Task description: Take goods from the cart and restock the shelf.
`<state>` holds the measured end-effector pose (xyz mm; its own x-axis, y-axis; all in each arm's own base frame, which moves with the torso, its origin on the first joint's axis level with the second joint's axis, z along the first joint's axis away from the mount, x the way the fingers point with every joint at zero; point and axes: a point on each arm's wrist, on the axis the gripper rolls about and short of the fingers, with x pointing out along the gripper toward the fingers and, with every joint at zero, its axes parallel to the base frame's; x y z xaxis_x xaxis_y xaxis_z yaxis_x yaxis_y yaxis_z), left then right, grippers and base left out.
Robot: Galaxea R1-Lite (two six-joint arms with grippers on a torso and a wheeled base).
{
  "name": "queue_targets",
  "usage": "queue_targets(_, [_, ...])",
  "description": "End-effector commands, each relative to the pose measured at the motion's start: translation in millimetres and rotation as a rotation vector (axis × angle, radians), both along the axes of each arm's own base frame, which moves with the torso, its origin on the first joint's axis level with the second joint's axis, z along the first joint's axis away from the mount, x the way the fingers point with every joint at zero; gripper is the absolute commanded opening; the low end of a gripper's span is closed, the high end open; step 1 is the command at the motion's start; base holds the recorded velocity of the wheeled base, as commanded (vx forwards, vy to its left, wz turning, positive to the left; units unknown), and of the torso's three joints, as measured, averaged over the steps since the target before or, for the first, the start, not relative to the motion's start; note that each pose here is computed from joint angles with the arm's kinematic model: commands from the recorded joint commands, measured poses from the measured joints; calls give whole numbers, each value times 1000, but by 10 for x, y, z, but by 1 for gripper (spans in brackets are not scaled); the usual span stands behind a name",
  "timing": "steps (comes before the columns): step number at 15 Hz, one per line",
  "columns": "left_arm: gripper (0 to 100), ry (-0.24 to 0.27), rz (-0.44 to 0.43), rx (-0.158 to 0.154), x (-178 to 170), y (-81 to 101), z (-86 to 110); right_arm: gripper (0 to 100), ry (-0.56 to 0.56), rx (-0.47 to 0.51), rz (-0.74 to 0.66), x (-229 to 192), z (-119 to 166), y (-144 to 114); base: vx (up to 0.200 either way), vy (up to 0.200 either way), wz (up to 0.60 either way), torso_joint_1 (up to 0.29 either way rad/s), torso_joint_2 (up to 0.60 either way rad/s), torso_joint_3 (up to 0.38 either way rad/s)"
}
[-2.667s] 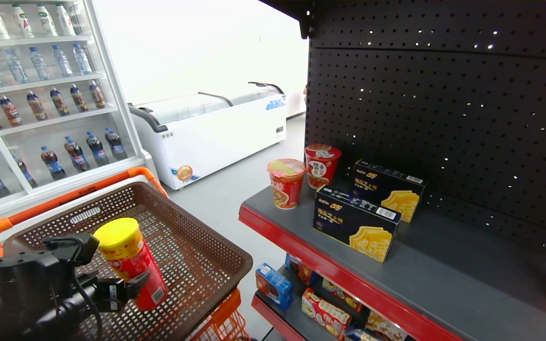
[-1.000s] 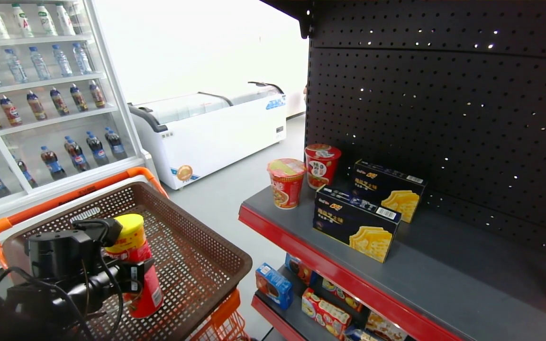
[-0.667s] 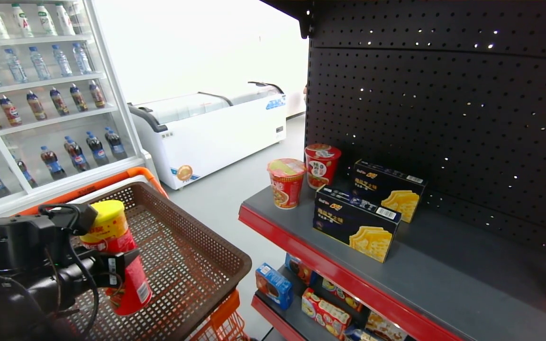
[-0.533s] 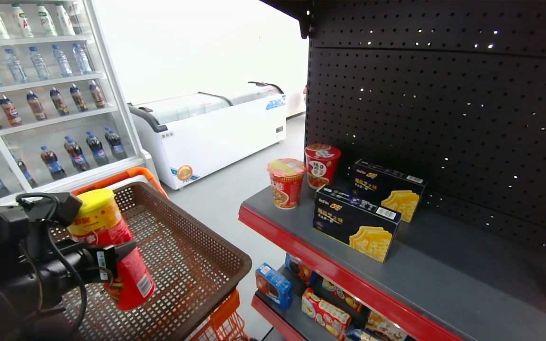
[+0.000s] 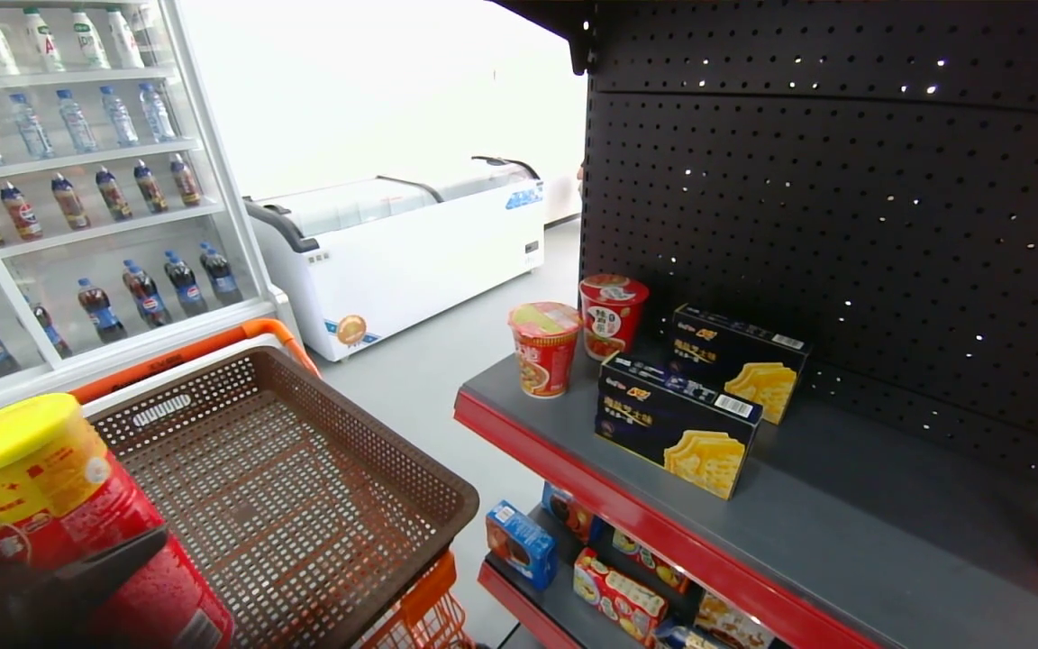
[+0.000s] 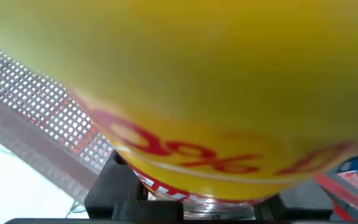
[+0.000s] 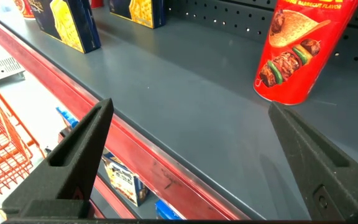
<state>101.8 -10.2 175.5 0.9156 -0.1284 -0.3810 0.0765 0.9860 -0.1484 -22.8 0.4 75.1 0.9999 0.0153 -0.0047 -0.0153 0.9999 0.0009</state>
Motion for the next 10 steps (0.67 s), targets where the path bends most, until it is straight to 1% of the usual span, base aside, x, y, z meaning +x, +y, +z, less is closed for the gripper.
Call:
queue_targets(1, [0, -132, -6, -31, -224, 15, 158, 100, 0, -1, 0, 0, 0, 0, 0, 0, 0, 0, 0, 0])
queue_targets(2, [0, -145, -7, -29, -263, 18, 149, 100, 0, -1, 0, 0, 0, 0, 0, 0, 0, 0, 0, 0])
queue_targets(3, [0, -174, -4, -31, -323, 24, 184, 100, 0, -1, 0, 0, 0, 0, 0, 0, 0, 0, 0, 0])
queue_targets(4, [0, -216, -14, -37, -416, 30, 208, 100, 0, -1, 0, 0, 0, 0, 0, 0, 0, 0, 0, 0])
queue_targets(6, [0, -221, -9, -36, -434, 33, 197, 100, 0, -1, 0, 0, 0, 0, 0, 0, 0, 0, 0, 0])
queue_targets(10, [0, -269, -11, -35, -504, 40, 249, 100, 0, -1, 3, 0, 0, 0, 0, 0, 0, 0, 0, 0])
